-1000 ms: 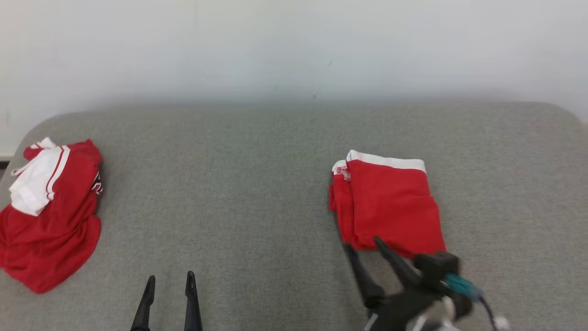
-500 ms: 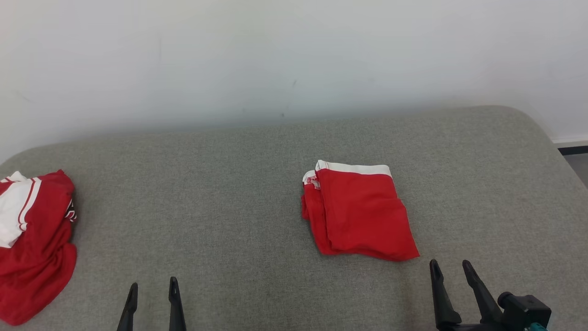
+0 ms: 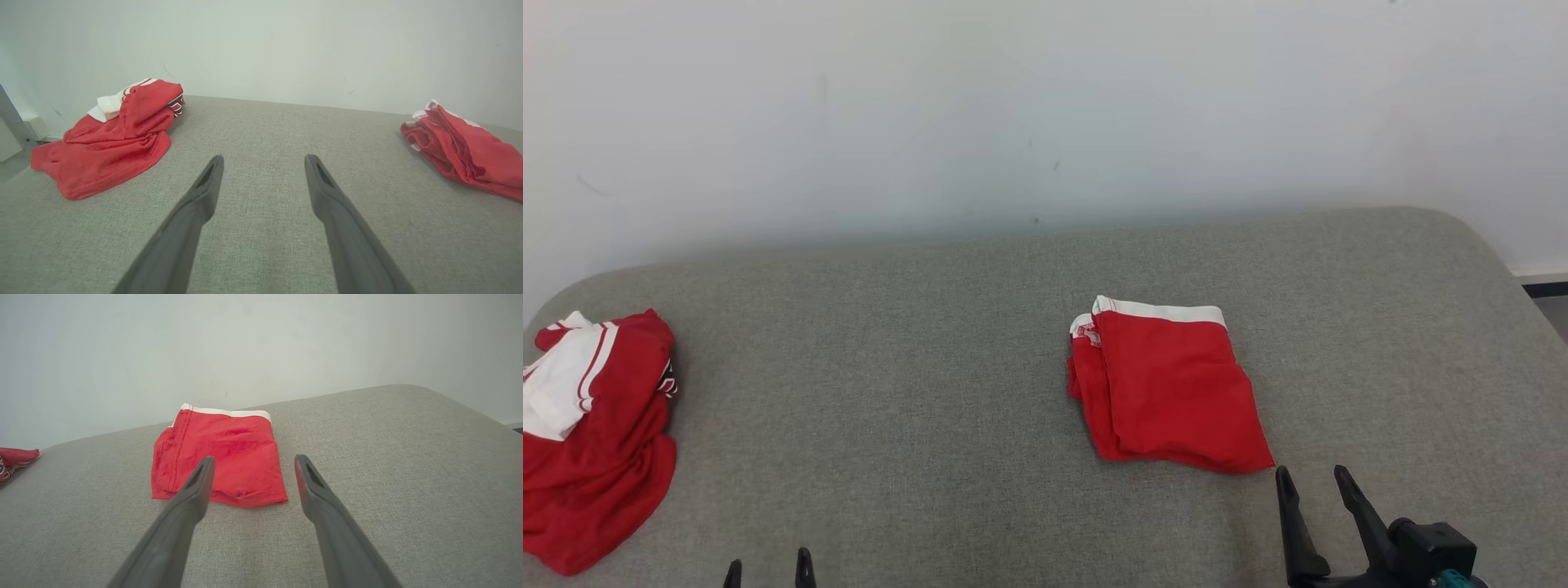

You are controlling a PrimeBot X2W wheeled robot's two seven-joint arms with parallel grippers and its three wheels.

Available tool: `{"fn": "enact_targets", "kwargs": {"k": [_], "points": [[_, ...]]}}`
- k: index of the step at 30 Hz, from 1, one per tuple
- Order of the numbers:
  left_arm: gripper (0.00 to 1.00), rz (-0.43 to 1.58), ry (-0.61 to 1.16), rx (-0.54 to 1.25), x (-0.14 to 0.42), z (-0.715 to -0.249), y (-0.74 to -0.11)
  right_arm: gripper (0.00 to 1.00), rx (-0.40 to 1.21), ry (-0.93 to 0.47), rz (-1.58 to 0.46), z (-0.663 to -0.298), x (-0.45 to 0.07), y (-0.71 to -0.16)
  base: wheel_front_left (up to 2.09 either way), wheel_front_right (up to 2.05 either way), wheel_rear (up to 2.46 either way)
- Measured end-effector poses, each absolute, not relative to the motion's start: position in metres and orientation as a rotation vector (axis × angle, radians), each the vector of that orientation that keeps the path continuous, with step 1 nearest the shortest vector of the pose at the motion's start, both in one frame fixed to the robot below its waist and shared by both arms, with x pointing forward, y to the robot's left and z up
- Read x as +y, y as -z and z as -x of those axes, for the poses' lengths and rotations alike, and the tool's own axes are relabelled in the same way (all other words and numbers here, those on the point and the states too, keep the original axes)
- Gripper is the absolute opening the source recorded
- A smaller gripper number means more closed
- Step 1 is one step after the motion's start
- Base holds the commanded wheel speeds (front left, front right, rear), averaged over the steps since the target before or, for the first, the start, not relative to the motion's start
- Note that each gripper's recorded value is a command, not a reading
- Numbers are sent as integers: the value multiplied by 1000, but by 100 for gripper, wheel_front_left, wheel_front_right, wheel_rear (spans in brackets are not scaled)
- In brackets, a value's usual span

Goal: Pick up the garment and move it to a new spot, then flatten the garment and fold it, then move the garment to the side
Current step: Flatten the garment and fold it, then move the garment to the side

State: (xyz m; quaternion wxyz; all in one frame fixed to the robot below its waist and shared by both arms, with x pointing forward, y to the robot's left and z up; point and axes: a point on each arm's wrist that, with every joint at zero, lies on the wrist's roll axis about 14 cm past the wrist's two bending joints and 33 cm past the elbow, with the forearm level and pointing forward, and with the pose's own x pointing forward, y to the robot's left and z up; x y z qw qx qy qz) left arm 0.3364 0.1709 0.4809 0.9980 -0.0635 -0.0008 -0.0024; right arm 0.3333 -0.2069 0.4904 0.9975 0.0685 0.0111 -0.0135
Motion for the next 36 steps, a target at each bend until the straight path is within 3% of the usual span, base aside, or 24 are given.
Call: {"fn": "enact_targets", "kwargs": {"k": [36], "points": [[100, 129, 62, 1, 157, -337, -481, 100, 39, 21, -128, -330, -204, -484, 0, 0, 0]]}}
